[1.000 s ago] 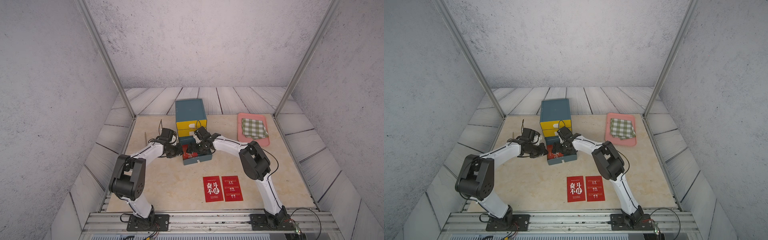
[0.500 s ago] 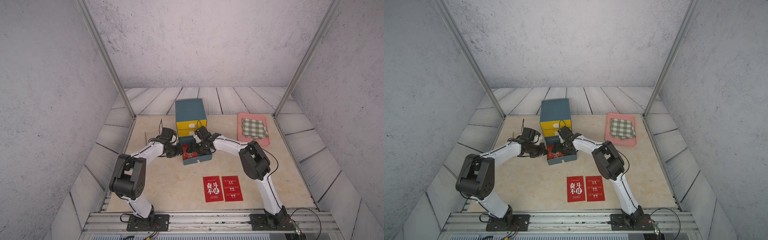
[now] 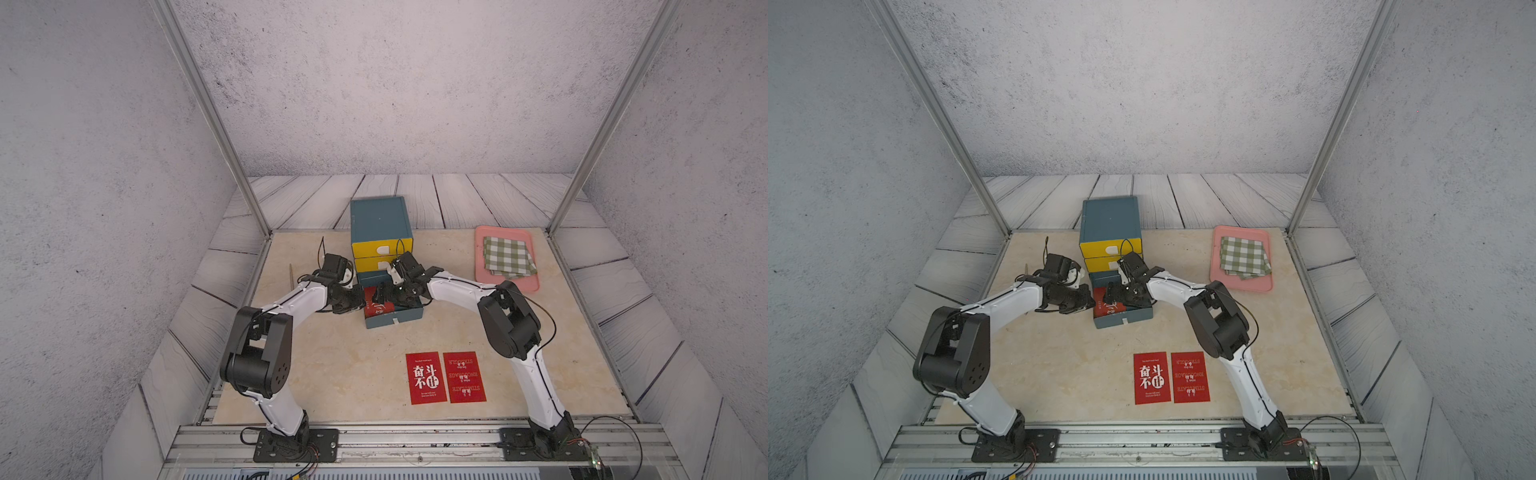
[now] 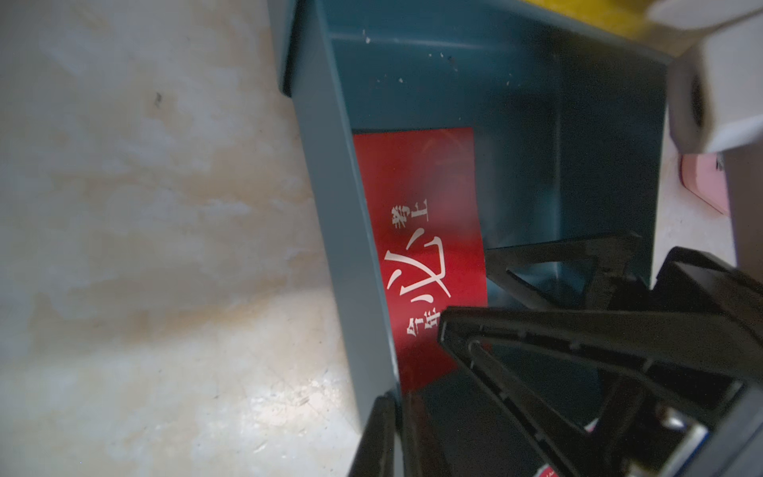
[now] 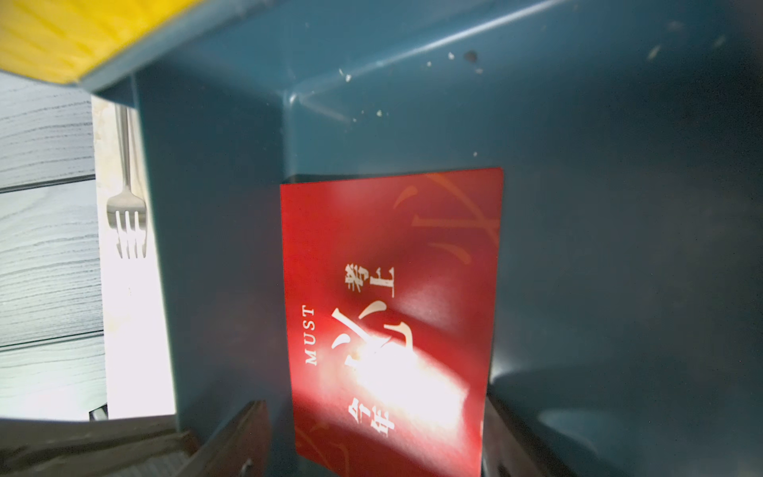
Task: Take the postcards out of the drawer
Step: Pick up the postcard from the drawer.
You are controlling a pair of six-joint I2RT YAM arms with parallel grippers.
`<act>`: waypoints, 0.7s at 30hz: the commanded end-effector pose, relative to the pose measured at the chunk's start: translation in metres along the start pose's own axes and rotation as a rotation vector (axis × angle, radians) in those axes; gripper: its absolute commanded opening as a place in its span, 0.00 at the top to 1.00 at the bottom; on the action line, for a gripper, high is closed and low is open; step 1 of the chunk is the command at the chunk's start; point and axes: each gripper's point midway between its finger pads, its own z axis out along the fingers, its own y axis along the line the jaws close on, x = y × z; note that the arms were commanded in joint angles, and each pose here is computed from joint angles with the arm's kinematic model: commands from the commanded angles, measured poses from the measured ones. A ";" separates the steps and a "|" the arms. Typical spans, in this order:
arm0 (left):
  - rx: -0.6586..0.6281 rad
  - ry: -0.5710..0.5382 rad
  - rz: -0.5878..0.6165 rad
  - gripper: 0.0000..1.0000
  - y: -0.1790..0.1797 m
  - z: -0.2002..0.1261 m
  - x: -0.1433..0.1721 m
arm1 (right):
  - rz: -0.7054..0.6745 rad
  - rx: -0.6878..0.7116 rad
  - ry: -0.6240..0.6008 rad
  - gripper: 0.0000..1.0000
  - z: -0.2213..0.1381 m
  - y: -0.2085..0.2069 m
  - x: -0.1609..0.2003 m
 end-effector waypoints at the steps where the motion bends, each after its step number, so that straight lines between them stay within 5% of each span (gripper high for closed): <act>1: 0.069 0.012 0.054 0.92 -0.020 0.005 -0.002 | 0.010 0.095 0.108 0.16 0.033 -0.030 0.043; 21: 0.074 0.010 0.061 0.92 -0.024 0.006 -0.007 | -0.070 0.096 0.136 0.18 0.031 -0.015 0.049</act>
